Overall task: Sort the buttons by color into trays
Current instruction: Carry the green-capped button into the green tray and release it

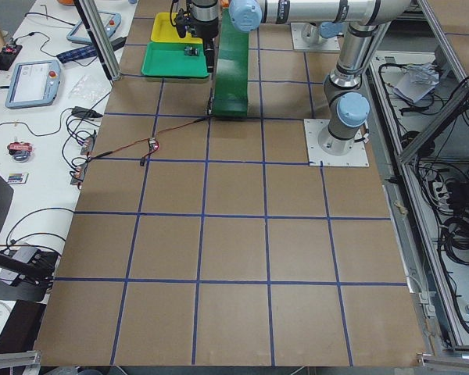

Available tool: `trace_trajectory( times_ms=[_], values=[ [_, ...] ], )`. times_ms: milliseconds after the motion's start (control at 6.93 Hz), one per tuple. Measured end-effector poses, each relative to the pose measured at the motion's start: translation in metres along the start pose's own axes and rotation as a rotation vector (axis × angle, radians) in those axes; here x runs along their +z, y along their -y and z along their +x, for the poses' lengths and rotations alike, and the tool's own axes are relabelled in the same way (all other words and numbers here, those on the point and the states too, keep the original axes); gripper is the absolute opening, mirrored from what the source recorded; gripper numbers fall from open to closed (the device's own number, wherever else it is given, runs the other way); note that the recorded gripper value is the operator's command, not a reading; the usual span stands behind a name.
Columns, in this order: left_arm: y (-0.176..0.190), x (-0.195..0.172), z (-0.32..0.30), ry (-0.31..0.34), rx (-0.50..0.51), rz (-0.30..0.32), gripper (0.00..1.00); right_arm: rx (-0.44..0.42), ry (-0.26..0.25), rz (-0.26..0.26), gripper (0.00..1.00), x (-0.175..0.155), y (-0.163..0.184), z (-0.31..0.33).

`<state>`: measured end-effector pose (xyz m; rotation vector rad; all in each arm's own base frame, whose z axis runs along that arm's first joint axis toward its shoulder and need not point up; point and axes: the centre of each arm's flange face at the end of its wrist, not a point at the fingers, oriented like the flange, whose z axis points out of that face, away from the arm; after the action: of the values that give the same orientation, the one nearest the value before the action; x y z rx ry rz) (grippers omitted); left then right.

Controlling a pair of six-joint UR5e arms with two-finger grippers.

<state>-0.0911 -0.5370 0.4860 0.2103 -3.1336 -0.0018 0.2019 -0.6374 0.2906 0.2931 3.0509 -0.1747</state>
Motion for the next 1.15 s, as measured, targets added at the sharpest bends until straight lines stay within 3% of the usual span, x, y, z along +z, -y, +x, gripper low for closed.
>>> trace_trajectory(
  times_ms=[144,288,433,577,865,1154],
  values=[
    [0.0,0.0,0.0,0.0,0.0,0.001,1.0,-0.014,0.014,0.031,0.07,0.019,0.006,-0.008],
    [0.001,-0.001,0.0,0.0,0.0,0.002,1.0,-0.033,0.025,0.058,0.24,0.032,0.006,-0.02],
    [0.002,-0.001,0.0,-0.001,0.0,0.003,1.0,-0.05,0.033,0.074,0.82,0.043,0.005,-0.029],
    [0.003,-0.001,0.0,-0.001,0.0,0.002,1.0,-0.062,0.036,0.081,1.0,0.056,0.003,-0.036],
    [0.001,-0.001,0.0,-0.001,0.0,0.003,1.0,-0.072,0.036,0.088,1.0,0.07,0.001,-0.043],
    [-0.003,-0.004,0.0,-0.001,0.001,0.007,1.0,-0.069,0.03,0.102,1.0,0.052,0.002,-0.039]
  ],
)
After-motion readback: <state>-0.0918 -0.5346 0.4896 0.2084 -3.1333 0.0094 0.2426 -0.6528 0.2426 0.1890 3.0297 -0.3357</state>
